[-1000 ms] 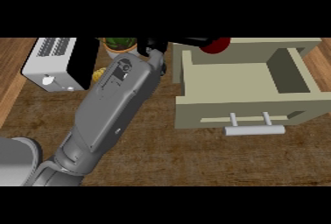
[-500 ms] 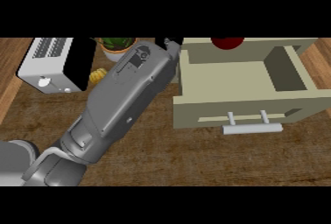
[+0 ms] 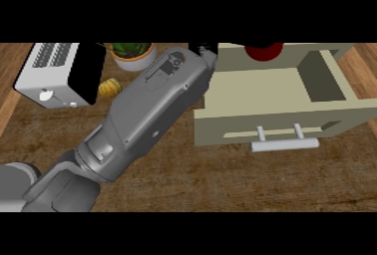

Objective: Pick up the can, place it into the drawer and close the drawer

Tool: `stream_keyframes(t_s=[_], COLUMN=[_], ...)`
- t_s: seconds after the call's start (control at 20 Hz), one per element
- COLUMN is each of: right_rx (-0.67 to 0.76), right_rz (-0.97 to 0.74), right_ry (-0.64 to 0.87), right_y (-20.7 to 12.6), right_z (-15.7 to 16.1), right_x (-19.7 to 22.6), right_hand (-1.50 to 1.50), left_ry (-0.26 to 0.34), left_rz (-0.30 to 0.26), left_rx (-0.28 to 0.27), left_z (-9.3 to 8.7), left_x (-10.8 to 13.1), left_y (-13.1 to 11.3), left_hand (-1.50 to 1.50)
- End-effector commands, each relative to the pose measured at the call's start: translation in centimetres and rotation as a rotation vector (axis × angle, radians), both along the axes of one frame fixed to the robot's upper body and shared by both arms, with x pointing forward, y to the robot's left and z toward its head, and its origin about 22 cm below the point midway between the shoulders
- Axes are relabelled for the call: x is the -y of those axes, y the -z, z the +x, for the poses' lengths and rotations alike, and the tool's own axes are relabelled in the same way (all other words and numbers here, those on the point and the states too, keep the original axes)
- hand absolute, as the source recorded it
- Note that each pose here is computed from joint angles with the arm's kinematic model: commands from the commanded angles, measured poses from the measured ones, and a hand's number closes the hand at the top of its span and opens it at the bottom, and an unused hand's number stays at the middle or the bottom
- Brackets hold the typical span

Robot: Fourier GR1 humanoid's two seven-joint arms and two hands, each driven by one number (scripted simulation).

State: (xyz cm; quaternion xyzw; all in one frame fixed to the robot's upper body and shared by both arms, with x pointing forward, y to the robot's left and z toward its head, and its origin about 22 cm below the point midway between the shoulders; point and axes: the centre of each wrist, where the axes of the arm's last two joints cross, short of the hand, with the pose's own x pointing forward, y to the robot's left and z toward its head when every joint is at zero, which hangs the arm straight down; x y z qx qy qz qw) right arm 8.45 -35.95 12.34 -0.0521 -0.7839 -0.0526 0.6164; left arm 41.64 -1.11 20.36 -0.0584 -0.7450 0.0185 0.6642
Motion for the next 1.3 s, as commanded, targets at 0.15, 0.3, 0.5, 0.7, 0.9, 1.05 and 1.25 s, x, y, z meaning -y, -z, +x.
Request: stream_keyframes(t_s=[0.15, 0.3, 0.5, 0.7, 0.9, 1.05, 1.25], right_rx=[0.021, 0.006, 0.009, 0.001, 0.002, 0.013, 0.006], right_rz=[0.004, -0.020, -0.002, -0.028, -0.022, -0.011, -0.021], right_ry=[-0.001, -0.016, 0.010, -0.045, -0.017, -0.030, -0.031], right_y=[-1.1, -1.4, -0.9, -1.0, -0.4, -1.1, -1.3], right_z=[0.5, -0.3, 0.5, 0.3, 1.3, 0.9, 1.2], right_x=[-0.1, -0.7, 0.0, -1.3, -0.7, 0.1, -0.4], right_hand=[-1.50, -1.50, -1.50, -1.50, -1.50, -1.50, -1.50], left_ry=[-0.007, -0.038, -0.082, -0.120, -0.129, -0.138, -0.159], left_rz=[0.030, 0.070, 0.078, 0.103, 0.092, 0.090, 0.067], left_rx=[-0.036, -0.043, -0.048, -0.050, -0.058, -0.050, -0.049], left_z=[1.0, 1.2, 0.6, 0.0, 0.0, 0.0, 0.2], left_x=[-0.2, -0.8, 0.0, -0.2, 0.9, 0.7, 0.4], left_y=[0.7, 2.6, 2.4, 4.9, 2.4, 3.0, 3.4], left_hand=[1.50, 1.50, -1.50, -1.50, -1.50, -1.50, -1.50])
